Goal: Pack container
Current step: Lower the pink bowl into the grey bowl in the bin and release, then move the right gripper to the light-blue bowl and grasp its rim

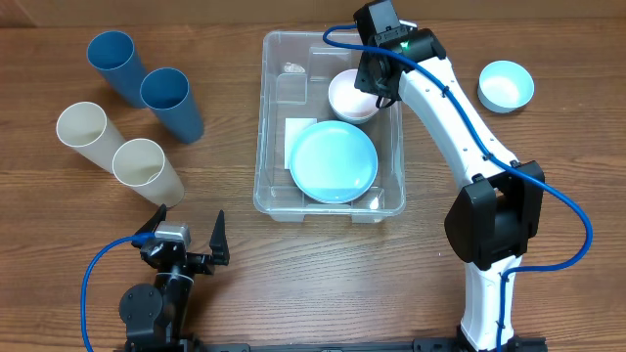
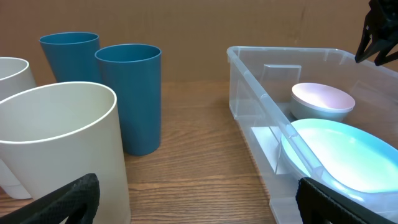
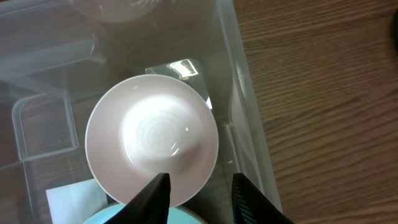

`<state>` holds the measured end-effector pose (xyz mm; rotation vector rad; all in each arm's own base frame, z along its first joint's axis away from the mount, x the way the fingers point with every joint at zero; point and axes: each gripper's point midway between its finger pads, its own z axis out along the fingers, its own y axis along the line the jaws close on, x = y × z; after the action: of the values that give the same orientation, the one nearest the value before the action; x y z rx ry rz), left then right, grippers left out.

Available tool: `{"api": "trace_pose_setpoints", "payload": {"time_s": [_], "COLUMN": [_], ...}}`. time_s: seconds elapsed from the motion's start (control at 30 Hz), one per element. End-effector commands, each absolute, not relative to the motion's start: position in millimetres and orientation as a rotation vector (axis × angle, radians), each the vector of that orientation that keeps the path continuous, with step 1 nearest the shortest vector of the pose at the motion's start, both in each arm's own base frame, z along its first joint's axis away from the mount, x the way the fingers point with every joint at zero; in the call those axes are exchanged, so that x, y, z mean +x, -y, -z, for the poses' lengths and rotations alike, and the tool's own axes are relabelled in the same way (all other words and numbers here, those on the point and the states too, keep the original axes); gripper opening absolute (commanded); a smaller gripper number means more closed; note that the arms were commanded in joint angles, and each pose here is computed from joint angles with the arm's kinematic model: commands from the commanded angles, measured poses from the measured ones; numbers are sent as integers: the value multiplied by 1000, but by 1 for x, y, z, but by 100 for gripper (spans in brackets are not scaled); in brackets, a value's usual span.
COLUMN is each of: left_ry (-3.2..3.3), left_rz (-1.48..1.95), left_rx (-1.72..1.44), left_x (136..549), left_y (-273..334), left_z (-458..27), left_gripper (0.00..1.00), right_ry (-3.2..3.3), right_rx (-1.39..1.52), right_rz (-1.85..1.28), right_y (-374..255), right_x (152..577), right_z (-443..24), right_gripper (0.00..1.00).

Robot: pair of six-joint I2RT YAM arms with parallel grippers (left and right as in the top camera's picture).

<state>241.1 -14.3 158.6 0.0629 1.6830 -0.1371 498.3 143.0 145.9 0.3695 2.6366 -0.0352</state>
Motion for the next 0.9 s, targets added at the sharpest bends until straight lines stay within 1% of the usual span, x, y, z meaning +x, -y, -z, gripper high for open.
{"api": "trace_pose_setpoints", "payload": {"time_s": [0.0,0.1,0.2,0.4,0.43,0.47,0.5,0.53,0.63,0.7,0.87], "left_ry": [-1678,-1678,-1678,-1678,-1678,-1678,-1678,-1678,-1678,-1678,-1678], "left_rz": [151,151,151,151,151,151,151,151,151,151,151], "left_rx": [55,55,55,55,55,55,55,55,55,55,55], "left_x": [241,241,241,241,241,241,241,241,241,241,241], "left_y": [15,15,15,15,15,15,15,15,15,15,15], "left_z": [-158,-158,-158,-158,-158,-158,-158,-158,-158,-158,-158], "left_gripper": [100,100,100,100,100,100,100,100,100,100,100], "right_ry": [-2620,-2620,-2598,-2511,-2492,-2475,-2466,-2456,-2436,-2419,-2387], "right_rx": [294,271,276,363,398,438,480,535,695,779,974], "right_rz": [22,33,22,-3,-3,1,5,10,10,-11,-33], "right_y": [-146,-146,-142,-109,-97,-82,-71,-56,-4,29,95], "right_x": [501,499,498,501,502,504,506,507,511,513,507], "right_z": [-159,-171,-192,-243,-250,-255,-256,-255,-250,-246,-224], "right_gripper": [33,30,30,37,43,57,67,72,82,86,91]}}
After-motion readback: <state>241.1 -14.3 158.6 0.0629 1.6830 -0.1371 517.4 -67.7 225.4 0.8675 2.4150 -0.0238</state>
